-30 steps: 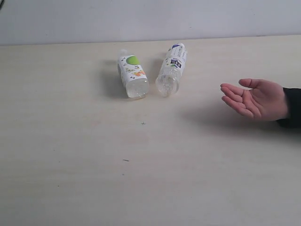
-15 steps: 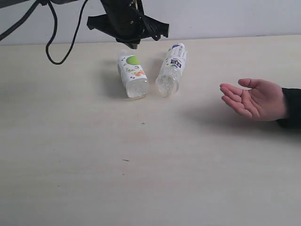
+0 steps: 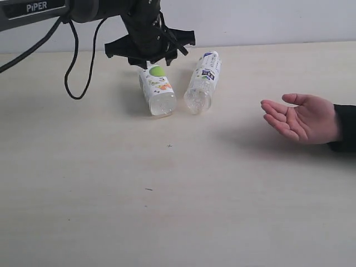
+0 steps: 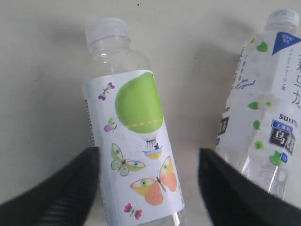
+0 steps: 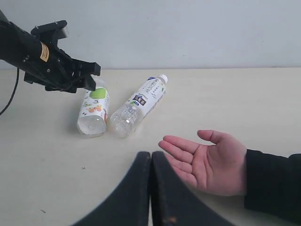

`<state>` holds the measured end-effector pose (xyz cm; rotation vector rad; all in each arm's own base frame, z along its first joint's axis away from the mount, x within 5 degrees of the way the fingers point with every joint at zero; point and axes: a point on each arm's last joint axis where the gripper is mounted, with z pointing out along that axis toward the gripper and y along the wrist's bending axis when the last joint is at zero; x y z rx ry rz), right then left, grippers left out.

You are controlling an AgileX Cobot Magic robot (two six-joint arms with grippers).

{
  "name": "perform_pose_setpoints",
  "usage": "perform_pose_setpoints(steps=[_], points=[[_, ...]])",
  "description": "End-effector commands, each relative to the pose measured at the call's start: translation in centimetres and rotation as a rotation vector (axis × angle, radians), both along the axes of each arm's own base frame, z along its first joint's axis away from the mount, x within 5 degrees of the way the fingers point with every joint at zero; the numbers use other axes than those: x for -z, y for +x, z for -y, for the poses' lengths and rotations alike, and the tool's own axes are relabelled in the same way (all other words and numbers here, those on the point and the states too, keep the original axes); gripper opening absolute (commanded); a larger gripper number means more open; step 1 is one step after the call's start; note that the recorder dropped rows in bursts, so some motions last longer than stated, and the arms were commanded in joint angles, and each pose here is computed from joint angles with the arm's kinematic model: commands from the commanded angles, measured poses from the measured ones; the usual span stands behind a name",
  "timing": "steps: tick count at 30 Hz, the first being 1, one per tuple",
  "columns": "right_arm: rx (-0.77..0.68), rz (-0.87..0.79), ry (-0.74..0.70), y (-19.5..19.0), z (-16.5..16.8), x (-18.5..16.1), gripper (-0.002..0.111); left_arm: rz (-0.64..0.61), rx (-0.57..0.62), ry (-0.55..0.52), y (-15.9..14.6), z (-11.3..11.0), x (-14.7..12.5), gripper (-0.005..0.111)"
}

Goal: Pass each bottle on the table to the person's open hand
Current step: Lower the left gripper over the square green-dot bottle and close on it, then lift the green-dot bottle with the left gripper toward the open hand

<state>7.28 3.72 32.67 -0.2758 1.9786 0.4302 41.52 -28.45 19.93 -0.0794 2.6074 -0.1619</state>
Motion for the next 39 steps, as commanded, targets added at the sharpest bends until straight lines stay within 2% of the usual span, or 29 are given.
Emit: perform_pose_setpoints(steps=[1, 3, 7, 11, 17, 26, 28, 30, 37, 39], points=[[0.001, 0.015, 0.008, 0.0, 0.0, 0.0, 0.000, 0.008, -0.040, 0.012, 0.5, -0.1, 1.0, 0.095], [0.001, 0.015, 0.008, 0.0, 0.0, 0.0, 0.000, 0.005, -0.065, 0.022, 0.7, -0.2, 1.8, 0.101], [0.001, 0.015, 0.008, 0.0, 0.0, 0.0, 0.000, 0.014, -0.084, 0.051, 1.1, -0.2, 3.4, 0.098], [0.001, 0.015, 0.008, 0.0, 0.0, 0.0, 0.000, 0.031, -0.065, 0.035, 1.5, 0.1, 4.5, 0.097], [0.001, 0.015, 0.008, 0.0, 0.0, 0.0, 0.000, 0.027, -0.100, 0.015, 2.0, 0.0, 6.3, 0.097], [0.000, 0.016, 0.006, 0.0, 0.0, 0.0, 0.000, 0.007, -0.119, 0.047, 2.4, -1.0, 6.8, 0.094], [0.000, 0.016, 0.006, 0.0, 0.0, 0.0, 0.000, 0.001, -0.126, 0.053, 2.4, -1.2, 6.8, 0.086], [0.000, 0.016, 0.006, 0.0, 0.0, 0.0, 0.000, -0.008, -0.132, 0.063, 2.4, -1.3, 6.9, 0.071], [0.000, 0.016, 0.006, 0.0, 0.0, 0.0, 0.000, -0.026, -0.102, 0.117, 2.2, -1.8, 6.1, 0.003], [0.000, 0.016, 0.006, 0.0, 0.0, 0.0, 0.000, -0.022, -0.099, 0.124, 2.1, -2.1, 5.2, 0.000]])
